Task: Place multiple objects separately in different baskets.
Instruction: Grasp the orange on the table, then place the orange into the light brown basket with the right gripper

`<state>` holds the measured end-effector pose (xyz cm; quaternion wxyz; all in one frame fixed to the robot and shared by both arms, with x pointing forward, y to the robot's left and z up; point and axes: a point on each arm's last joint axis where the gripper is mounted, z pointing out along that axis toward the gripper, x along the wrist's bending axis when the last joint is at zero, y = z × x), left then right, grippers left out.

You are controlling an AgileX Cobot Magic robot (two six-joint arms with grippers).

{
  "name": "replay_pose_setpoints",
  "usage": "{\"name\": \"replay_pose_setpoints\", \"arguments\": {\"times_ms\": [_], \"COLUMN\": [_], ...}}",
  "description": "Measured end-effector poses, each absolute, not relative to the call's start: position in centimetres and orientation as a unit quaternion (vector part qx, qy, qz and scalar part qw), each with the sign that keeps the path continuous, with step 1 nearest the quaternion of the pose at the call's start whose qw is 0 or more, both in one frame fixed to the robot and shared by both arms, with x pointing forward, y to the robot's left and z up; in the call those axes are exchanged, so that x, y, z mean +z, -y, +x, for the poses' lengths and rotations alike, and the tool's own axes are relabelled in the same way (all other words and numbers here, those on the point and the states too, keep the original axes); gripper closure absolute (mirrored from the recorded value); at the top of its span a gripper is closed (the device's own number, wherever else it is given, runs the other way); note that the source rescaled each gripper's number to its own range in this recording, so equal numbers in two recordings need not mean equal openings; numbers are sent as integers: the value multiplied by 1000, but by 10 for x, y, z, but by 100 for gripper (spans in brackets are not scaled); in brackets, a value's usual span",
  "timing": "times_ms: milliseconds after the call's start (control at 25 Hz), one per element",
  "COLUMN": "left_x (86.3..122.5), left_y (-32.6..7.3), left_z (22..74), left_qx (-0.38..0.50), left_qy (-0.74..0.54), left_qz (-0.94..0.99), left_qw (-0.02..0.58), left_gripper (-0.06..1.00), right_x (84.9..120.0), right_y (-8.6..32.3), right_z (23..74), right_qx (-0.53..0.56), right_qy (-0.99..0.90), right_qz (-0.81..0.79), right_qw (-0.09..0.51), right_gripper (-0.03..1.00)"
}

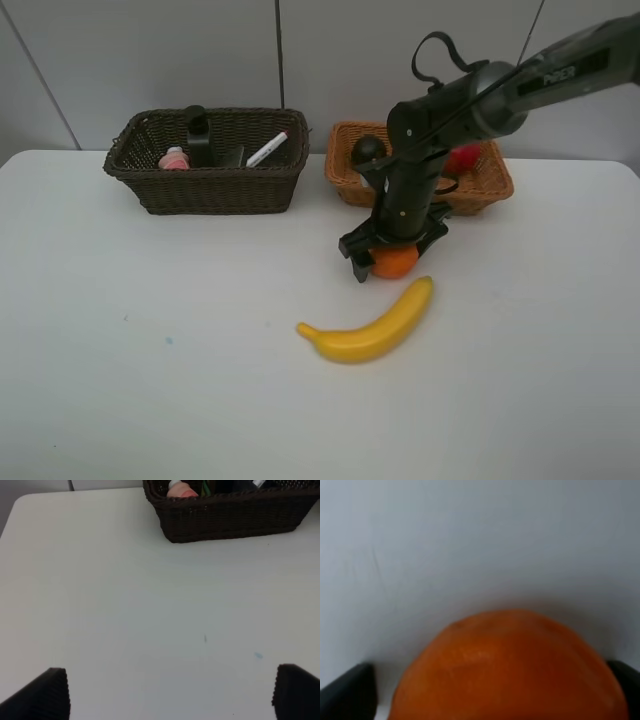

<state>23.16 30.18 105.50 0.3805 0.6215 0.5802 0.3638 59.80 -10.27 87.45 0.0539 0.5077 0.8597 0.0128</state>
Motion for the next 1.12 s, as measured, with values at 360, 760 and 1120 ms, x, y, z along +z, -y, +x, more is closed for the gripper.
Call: {"name": "replay_pose_setpoints", "arguments": {"times_ms": [360, 760, 1120], "left_x": [1055, 1055, 1055], "left_y": [-302, -302, -302], "left_z": [232, 232, 232], "left_qx": [364, 364, 364], "left_qy": [-580, -580, -580], "left_qz": [621, 621, 621], "left_qw": [380, 380, 380], "left_gripper": [-6, -6, -6], "right_x": [874, 931, 1007], "right_y": [104, 101, 136], "right_z": [597, 605, 671], "right_qx": [4, 36, 148], "right_qy": [-860, -858, -802], "right_qz": [508, 506, 552], "right_qw": [50, 83, 172], "right_gripper": [34, 34, 34]}}
